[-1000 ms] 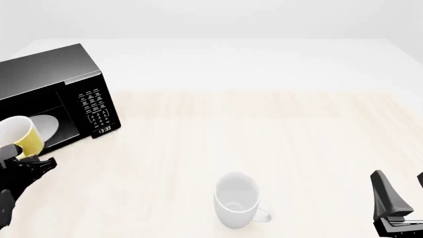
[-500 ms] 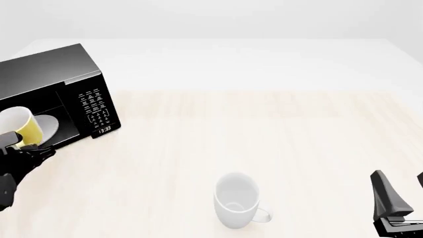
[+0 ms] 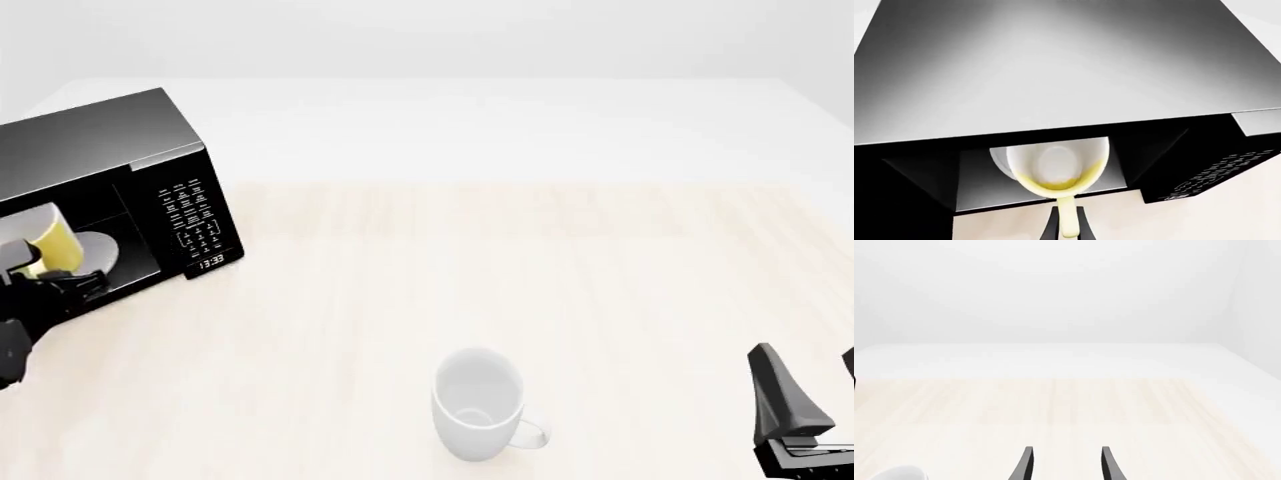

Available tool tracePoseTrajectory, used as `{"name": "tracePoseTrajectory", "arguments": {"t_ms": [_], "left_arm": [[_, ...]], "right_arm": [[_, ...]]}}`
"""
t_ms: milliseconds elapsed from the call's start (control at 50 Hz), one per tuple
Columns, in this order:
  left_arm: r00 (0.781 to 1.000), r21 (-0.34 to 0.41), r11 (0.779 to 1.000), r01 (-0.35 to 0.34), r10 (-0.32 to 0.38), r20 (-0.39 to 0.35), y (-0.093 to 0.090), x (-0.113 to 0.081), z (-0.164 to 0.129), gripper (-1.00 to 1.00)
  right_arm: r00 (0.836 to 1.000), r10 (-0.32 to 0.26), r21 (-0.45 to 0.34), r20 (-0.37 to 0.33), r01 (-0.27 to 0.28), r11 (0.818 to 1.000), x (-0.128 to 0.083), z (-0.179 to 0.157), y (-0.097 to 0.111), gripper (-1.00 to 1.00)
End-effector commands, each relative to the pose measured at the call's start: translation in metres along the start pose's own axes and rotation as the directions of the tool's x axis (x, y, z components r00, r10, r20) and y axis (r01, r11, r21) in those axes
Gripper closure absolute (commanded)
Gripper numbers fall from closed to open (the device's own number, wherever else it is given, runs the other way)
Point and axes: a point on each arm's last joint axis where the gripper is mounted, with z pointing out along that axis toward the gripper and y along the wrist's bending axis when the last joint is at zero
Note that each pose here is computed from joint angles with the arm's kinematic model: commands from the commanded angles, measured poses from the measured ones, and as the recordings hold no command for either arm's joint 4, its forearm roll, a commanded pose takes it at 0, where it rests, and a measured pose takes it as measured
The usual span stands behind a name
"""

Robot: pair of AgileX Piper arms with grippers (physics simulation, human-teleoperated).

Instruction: Put the yellow and white mug in the microwave and close it.

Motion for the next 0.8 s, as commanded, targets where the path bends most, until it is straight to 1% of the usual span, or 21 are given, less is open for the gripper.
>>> {"name": "tracePoseTrajectory", "arguments": {"t_ms": [20, 260, 500, 540, 600, 700, 800], "left_arm": [[1.000, -0.022, 1.000, 0.018, -0.018, -0.018, 0.006, -0.007, 0.014, 1.00], [0.999, -0.043, 0.998, 0.036, -0.037, -0.019, 0.012, -0.015, 0.022, 1.00], [0.999, -0.028, 0.999, 0.036, -0.037, -0.029, 0.006, -0.020, 0.036, 1.00], [0.999, -0.028, 0.999, 0.038, -0.039, -0.026, 0.007, -0.022, 0.037, 1.00], [0.998, -0.037, 0.998, 0.049, -0.051, -0.045, 0.009, -0.022, 0.044, 1.00], [0.998, -0.034, 0.998, 0.053, -0.054, -0.031, 0.008, -0.031, 0.048, 1.00], [0.998, -0.037, 0.998, 0.055, -0.056, -0.033, 0.009, -0.031, 0.051, 1.00]], "right_arm": [[1.000, 0.000, 0.000, 0.000, 0.000, 1.000, 0.000, 0.000, 0.000, -1.00], [1.000, 0.000, 0.000, 0.000, 0.000, 1.000, 0.000, 0.000, 0.000, -1.00], [1.000, 0.000, 0.000, 0.000, 0.000, 1.000, 0.000, 0.000, 0.000, -1.00], [1.000, 0.000, 0.000, 0.000, 0.000, 1.000, 0.000, 0.000, 0.000, -1.00], [1.000, 0.000, 0.000, 0.000, 0.000, 1.000, 0.000, 0.000, 0.000, -1.00], [1.000, 0.000, 0.000, 0.000, 0.000, 1.000, 0.000, 0.000, 0.000, -1.00], [1.000, 0.000, 0.000, 0.000, 0.000, 1.000, 0.000, 0.000, 0.000, -1.00]]}}
